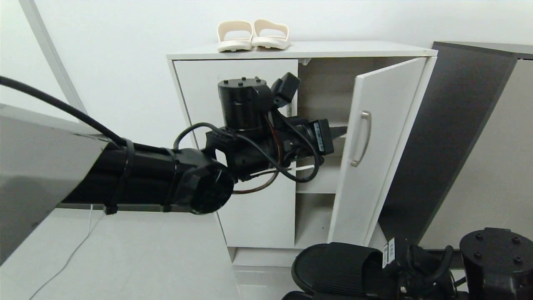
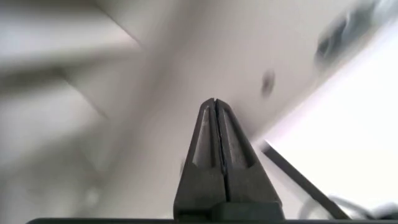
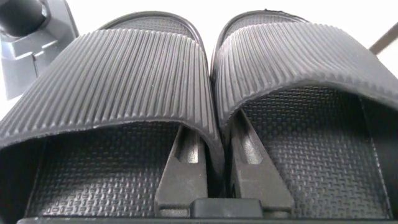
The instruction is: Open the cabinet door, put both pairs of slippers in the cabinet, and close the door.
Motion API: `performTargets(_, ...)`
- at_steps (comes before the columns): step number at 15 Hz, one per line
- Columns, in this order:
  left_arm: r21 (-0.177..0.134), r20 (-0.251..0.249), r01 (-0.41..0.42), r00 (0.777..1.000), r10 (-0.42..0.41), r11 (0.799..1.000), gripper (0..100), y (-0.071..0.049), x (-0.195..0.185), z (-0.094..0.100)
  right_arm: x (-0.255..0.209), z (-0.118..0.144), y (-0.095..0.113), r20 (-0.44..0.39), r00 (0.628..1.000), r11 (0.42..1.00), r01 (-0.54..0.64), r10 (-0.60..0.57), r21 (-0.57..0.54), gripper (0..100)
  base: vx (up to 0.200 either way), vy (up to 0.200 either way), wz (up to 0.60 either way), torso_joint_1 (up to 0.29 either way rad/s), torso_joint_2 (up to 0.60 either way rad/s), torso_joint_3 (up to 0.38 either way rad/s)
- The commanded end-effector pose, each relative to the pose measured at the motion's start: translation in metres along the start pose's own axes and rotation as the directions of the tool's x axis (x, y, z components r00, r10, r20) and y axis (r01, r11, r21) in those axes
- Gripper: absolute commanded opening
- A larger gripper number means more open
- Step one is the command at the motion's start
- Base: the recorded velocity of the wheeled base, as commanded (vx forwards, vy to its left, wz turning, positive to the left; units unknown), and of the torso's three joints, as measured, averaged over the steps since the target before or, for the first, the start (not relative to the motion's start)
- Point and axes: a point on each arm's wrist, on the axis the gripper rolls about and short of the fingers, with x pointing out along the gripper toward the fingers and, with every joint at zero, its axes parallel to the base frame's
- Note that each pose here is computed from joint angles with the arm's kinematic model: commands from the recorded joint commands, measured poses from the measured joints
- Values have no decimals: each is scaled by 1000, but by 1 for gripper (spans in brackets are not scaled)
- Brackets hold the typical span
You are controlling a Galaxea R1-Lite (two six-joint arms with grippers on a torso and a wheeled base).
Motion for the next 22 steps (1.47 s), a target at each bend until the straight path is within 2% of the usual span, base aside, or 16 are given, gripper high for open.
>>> performTargets(1,2,-9,59,998,-59,998,0,-24,-7,-12,-2,0,3,5,1000,1000,-11,11,-7,0,0,0,0,0,0,0)
performTargets(5,3,-1,43,999,-43,999,0,-20,-11,-10,-2,1,4,8,1000,1000,-14,15,-10,0,0,0,0,0,0,0)
performTargets(7,22,52,6,999,-7,1000,0,-21,-43,14,4,3,-8,3,999,999,38,-38,15,0,0,0,0,0,0,0)
performTargets(9,24,80,-54,995,52,998,0,-34,-86,28,11,6,-26,-3,995,993,104,-104,47,0,0,0,0,0,0,0)
performTargets(10,37,104,-106,989,101,994,0,-41,-111,35,14,7,-35,-9,988,986,156,-156,60,0,0,0,0,0,0,0)
performTargets(12,81,164,-260,956,245,962,0,-58,-175,42,17,10,-41,-7,975,971,222,-222,89,0,0,0,0,0,0,0)
performTargets(13,88,174,-339,931,321,937,0,-69,-207,38,17,14,-41,8,974,969,223,-225,110,0,0,0,0,0,0,0)
performTargets(14,103,187,-463,878,440,881,0,-81,-241,29,17,18,-41,20,973,968,224,-228,115,0,0,0,0,0,0,0)
performTargets(15,115,206,-526,842,498,842,0,-88,-259,24,17,19,-42,23,972,966,230,-234,117,0,0,0,0,0,0,0)
performTargets(16,140,263,-690,717,645,710,0,-107,-305,8,18,20,-42,25,965,958,258,-263,123,0,0,0,0,0,0,0)
performTargets(17,139,310,-781,618,723,608,0,-119,-335,-4,18,21,-43,26,959,951,276,-282,140,0,0,0,0,0,0,0)
performTargets(18,127,329,-829,553,765,544,0,-124,-350,-11,18,21,-44,25,956,948,285,-291,144,0,0,0,0,0,0,0)
performTargets(19,78,374,-905,416,829,418,0,-136,-375,-33,19,22,-44,27,954,945,293,-300,146,0,0,0,0,0,0,0)
performTargets(20,46,411,-936,337,847,350,0,-142,-386,-55,18,22,-44,28,953,945,293,-300,145,0,0,0,0,0,0,0)
performTargets(21,24,439,-953,282,853,303,0,-145,-393,-76,17,23,-43,31,954,946,292,-299,144,0,0,0,0,0,0,0)
performTargets(22,22,439,-958,266,858,286,0,-143,-395,-84,18,23,-43,31,954,946,291,-298,142,0,0,0,0,0,0,0)
